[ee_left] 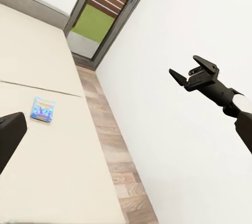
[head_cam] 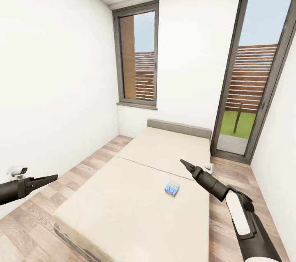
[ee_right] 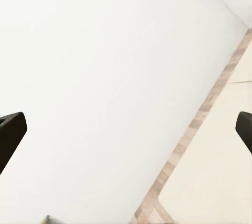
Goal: Put all the toys in the child's room - the three board games (two on the bed and one on the table), the two jigsaw puzzles on the table, and the tennis ball on the table - inside the toy box on the table in the child's room.
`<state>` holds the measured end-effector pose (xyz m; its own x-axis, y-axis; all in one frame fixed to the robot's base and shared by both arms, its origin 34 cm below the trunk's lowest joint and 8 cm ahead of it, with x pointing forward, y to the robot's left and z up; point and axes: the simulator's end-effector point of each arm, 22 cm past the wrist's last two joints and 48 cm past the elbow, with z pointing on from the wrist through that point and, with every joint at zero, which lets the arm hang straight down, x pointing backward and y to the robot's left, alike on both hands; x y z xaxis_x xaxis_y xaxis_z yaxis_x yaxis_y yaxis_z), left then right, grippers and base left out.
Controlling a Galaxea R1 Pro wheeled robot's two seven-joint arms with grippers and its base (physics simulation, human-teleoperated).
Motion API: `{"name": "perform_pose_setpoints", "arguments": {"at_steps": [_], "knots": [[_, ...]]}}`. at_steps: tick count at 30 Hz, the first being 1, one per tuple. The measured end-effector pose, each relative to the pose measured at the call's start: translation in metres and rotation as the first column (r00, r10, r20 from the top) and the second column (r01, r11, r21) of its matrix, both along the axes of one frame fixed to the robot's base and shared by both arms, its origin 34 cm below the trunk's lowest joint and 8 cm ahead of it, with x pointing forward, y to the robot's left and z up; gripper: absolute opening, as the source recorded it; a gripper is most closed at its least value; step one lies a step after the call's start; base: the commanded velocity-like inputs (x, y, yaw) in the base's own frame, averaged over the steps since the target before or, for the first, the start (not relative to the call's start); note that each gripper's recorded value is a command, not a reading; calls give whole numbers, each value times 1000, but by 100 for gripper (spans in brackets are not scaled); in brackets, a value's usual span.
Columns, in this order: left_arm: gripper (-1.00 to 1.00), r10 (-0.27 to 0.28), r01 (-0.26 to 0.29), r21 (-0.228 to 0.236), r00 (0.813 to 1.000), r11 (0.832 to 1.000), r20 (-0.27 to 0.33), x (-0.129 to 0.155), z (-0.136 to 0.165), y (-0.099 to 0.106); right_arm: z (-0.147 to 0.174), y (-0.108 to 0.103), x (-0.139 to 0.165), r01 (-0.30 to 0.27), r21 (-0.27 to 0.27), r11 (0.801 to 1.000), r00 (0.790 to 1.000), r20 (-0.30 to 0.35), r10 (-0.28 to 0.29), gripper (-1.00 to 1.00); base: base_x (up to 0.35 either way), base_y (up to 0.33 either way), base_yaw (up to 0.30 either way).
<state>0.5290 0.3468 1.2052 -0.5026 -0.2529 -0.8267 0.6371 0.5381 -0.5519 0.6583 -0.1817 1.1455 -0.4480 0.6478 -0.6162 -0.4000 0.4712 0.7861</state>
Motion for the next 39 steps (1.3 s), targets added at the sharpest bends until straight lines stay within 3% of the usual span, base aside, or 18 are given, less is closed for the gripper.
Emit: {"name": "perform_pose_setpoints", "arguments": {"at_steps": [39], "knots": [[100, -3, 3, -7, 999, 1000, 33, -6, 13, -3, 17, 0, -5, 0, 0, 1000, 1000, 31, 0, 100, -72, -69, 246]]}}
